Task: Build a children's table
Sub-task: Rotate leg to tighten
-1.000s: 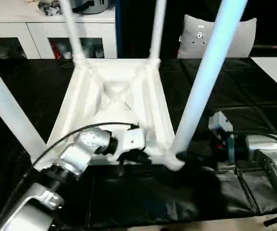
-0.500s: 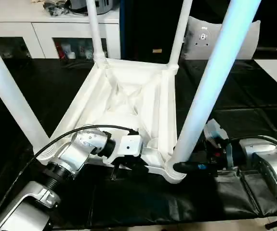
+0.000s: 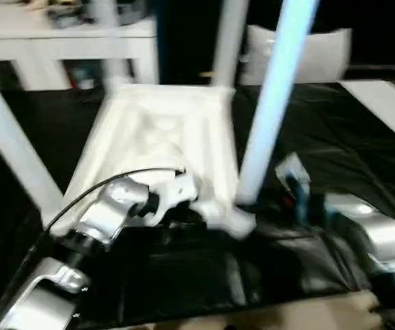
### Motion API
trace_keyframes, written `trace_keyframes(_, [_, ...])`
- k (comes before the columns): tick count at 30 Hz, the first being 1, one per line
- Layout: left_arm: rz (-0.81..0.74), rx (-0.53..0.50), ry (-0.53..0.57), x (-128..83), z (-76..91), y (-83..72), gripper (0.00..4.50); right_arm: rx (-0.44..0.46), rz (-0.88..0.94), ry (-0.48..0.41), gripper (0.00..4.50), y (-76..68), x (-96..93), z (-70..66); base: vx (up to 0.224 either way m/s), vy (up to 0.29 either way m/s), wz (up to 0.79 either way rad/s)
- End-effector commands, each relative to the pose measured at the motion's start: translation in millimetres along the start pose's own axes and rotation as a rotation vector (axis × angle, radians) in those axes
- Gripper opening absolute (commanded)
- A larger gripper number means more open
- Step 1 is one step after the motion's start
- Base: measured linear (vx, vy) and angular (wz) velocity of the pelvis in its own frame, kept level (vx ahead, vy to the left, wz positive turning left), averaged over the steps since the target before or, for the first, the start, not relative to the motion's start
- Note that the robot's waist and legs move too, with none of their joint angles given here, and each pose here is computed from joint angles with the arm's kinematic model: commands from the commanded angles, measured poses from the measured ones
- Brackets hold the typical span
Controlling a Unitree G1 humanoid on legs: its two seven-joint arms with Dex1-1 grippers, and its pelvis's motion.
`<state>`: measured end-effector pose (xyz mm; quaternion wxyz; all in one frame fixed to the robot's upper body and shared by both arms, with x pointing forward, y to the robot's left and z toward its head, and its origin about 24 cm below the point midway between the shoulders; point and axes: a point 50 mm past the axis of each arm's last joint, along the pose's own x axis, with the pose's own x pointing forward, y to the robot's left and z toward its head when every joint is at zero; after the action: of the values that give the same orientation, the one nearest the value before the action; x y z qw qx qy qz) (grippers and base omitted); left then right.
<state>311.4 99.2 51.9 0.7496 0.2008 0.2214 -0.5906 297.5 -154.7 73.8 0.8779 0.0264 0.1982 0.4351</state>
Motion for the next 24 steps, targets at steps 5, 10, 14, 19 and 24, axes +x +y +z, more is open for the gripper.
trace_keyframes(5, [0.113,-0.097,-0.142,35.8,40.4,-11.4,0.0,0.064,-0.353,-0.03,2.01,-15.6,20.5,6.3,0.0,0.0,0.0])
trace_keyframes(10, [0.128,-0.119,-0.181,47.0,50.8,-19.4,0.0,0.033,-0.365,-0.087,2.66,-13.9,23.7,9.0,0.0,0.0,0.0])
trace_keyframes(14, [0.143,-0.087,-0.164,45.4,50.8,-18.0,0.0,0.023,-0.306,-0.113,3.08,-8.2,20.1,9.5,0.0,0.0,0.0])
trace_keyframes(19, [0.123,-0.025,-0.136,36.9,42.6,-14.5,0.0,-0.063,-0.224,-0.101,3.56,-10.0,4.6,4.3,0.0,0.0,0.0])
trace_keyframes(24, [0.077,0.015,-0.105,28.9,33.5,-12.7,0.0,-0.088,-0.142,-0.092,3.91,-13.1,-12.7,3.3,0.0,0.0,0.0])
